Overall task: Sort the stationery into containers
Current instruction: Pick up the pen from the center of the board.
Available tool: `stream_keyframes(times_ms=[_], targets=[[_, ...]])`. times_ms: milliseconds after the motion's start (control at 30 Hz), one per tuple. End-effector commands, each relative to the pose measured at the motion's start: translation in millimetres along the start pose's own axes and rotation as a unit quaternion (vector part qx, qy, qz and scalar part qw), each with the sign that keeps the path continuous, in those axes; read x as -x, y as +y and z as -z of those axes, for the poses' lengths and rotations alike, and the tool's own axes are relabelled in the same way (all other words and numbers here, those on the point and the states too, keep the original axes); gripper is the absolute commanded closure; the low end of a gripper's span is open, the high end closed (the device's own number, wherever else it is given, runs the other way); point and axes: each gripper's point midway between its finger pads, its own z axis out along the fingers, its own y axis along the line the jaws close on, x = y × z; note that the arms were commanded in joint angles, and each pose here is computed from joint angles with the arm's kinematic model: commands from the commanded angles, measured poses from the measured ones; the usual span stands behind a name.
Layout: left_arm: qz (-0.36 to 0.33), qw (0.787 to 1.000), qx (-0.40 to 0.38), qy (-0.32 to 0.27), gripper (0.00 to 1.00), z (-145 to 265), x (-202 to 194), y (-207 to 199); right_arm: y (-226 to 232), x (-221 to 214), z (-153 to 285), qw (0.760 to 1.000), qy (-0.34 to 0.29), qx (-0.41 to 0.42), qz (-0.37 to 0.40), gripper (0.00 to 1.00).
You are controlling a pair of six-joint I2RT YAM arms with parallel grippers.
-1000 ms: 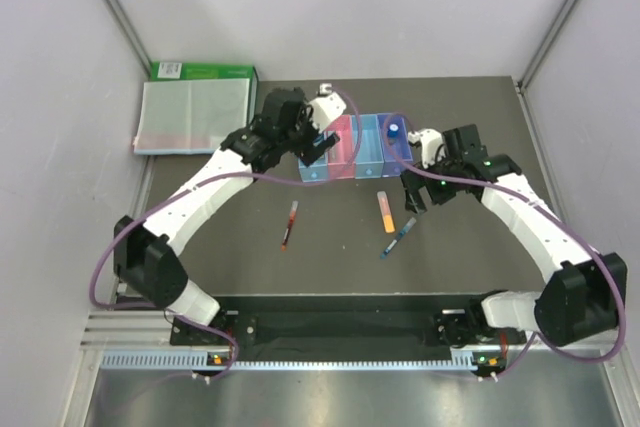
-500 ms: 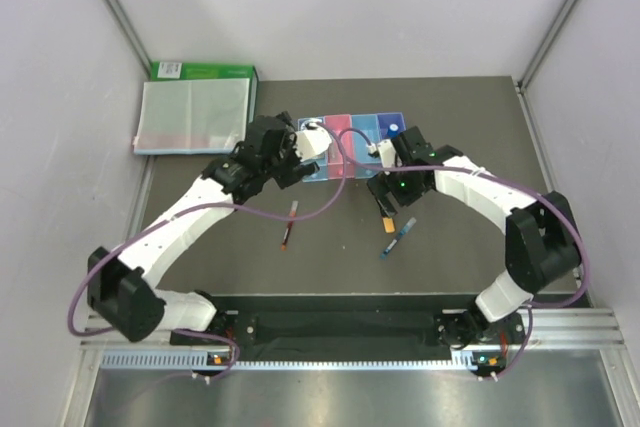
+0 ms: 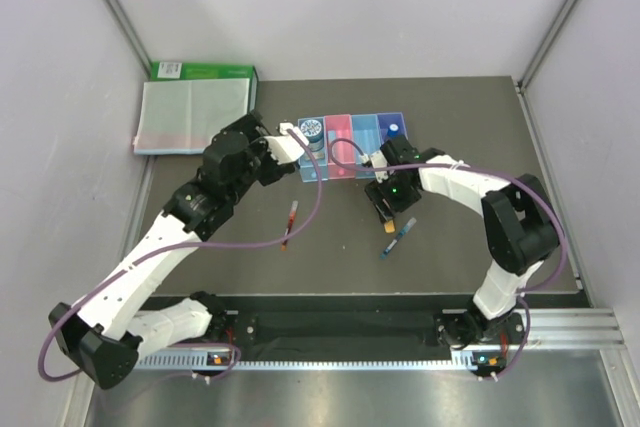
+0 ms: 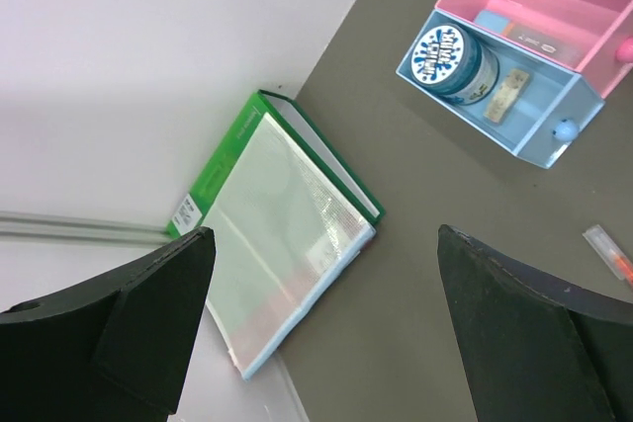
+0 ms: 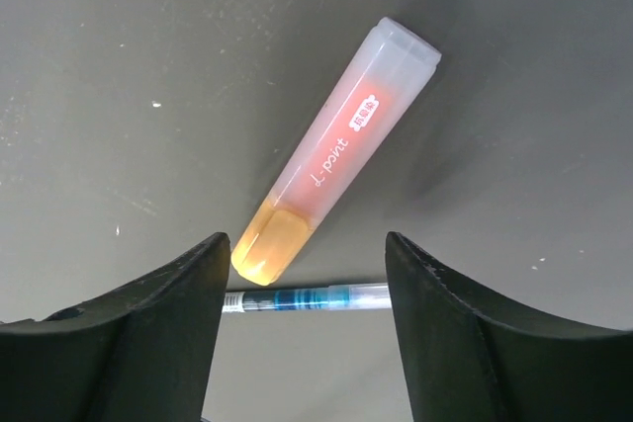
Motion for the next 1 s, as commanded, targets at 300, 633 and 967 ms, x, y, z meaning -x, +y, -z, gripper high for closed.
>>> stream_keyframes(times_ms=[300, 633, 967], targets=[[-0.017, 0.998, 0.053, -0.04, 0.01, -8.2, 25.0, 26.5, 14.3, -2.2, -19.3, 1.0, 0.004, 0.007, -0.006, 0.34], [-0.017, 0.996, 0.069, -0.049, 0.01, -9.7, 32.3, 35.8, 13.2, -9.6, -28.8, 1.0, 0.016, -0.003, -0.006, 0.95], [0.026, 0.999, 0.023, -0.037, 0.01, -10.1, 13.3, 8.1, -5.1, 12.6, 4.5, 0.998, -0.022, -0.056, 0.03, 1.0]])
